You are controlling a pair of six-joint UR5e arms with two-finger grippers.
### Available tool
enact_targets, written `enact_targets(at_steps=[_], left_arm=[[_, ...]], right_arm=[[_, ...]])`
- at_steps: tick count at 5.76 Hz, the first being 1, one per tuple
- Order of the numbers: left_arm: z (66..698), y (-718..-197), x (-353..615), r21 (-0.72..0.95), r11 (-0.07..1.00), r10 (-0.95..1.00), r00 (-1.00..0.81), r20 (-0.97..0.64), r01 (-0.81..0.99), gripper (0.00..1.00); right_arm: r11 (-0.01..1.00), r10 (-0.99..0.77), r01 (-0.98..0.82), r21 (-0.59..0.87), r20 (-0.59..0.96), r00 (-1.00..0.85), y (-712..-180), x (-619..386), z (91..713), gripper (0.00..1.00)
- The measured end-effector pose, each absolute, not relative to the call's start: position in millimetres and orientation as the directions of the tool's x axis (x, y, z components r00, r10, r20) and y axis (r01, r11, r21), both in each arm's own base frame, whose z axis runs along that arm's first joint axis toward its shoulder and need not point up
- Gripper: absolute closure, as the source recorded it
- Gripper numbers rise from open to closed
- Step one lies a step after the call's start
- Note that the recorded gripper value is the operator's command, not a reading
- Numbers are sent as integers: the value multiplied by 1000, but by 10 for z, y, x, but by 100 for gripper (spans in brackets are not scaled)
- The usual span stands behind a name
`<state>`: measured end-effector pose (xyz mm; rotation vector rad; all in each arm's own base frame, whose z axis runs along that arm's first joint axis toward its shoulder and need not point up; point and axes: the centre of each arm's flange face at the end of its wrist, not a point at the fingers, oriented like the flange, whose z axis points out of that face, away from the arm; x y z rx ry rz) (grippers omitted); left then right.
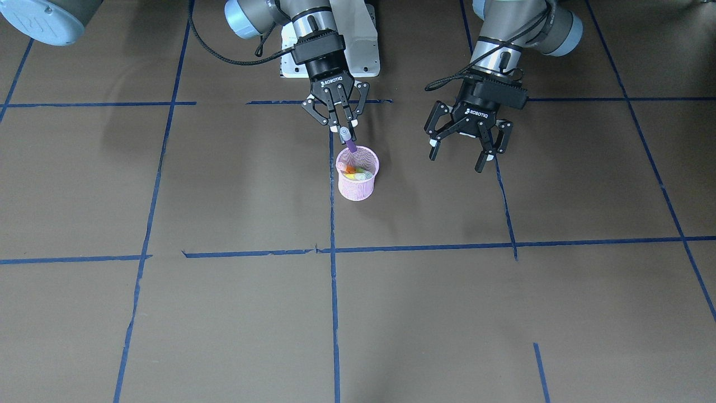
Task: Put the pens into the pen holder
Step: 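Lower the purple marker into the cup and open the right gripper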
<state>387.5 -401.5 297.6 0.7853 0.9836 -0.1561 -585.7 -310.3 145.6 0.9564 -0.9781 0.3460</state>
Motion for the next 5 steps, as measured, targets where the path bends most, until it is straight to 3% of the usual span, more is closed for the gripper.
enact_targets(at_steps=[1, 2, 3, 5], left_arm=[[2976, -4015, 3876, 524, 720, 220, 567, -793, 454, 0], [2976, -4014, 3876, 525, 720, 220, 567, -793, 454, 0], [2976, -4013, 3877, 525, 721, 221, 567, -793, 453, 0], [2991, -4065, 3836, 535, 717, 226, 577, -785, 447, 0]], right_arm=[[561, -150, -634, 533, 818, 555, -3127, -5952, 1452, 65], [560, -149, -629, 539, 813, 563, -3142, -6020, 1447, 22], [560, -150, -625, 544, 808, 570, -3160, -6054, 1449, 1], [560, -150, -631, 536, 815, 559, -3205, -6012, 1386, 0]])
